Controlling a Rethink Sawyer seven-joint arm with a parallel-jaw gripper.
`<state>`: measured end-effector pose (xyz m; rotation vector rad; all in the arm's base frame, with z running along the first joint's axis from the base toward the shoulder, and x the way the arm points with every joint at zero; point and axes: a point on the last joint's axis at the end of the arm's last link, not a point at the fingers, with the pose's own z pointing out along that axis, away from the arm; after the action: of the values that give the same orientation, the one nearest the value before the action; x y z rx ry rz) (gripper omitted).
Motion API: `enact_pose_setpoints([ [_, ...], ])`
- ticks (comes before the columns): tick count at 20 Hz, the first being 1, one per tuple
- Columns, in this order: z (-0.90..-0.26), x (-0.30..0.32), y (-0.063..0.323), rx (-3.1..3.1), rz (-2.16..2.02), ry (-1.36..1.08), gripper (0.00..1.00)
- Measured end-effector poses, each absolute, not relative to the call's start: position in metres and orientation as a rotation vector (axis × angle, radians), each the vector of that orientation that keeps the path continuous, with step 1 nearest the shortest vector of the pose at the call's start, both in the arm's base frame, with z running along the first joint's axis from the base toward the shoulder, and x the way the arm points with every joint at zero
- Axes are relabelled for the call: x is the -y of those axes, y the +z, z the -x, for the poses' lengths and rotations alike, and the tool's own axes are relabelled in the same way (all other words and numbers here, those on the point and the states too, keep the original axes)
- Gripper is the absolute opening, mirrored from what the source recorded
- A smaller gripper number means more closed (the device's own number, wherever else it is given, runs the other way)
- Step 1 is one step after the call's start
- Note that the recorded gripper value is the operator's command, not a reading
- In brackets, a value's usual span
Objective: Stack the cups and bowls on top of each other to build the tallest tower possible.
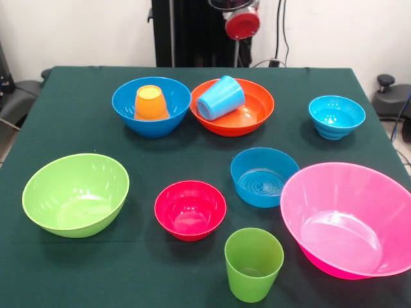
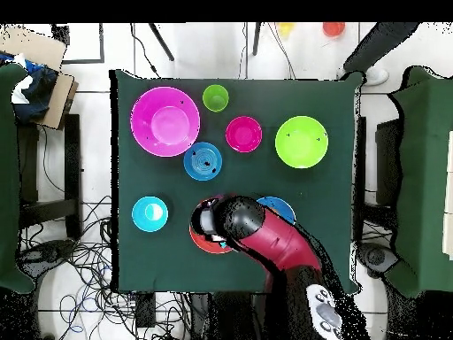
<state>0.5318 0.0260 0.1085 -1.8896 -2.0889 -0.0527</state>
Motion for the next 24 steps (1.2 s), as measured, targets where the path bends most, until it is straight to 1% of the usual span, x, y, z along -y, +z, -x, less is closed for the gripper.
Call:
enact_pose_setpoints([
  [6,-0.55,-0.055,0.101,2.123,1.864,-0.062,1.0],
  [7,-0.56,-0.069,0.095,2.127,1.865,-0.063,1.0],
  [15,-0.593,-0.102,0.069,2.113,1.913,-0.055,1.0],
  [24,-0.598,-0.097,0.058,2.078,1.96,-0.034,1.0],
])
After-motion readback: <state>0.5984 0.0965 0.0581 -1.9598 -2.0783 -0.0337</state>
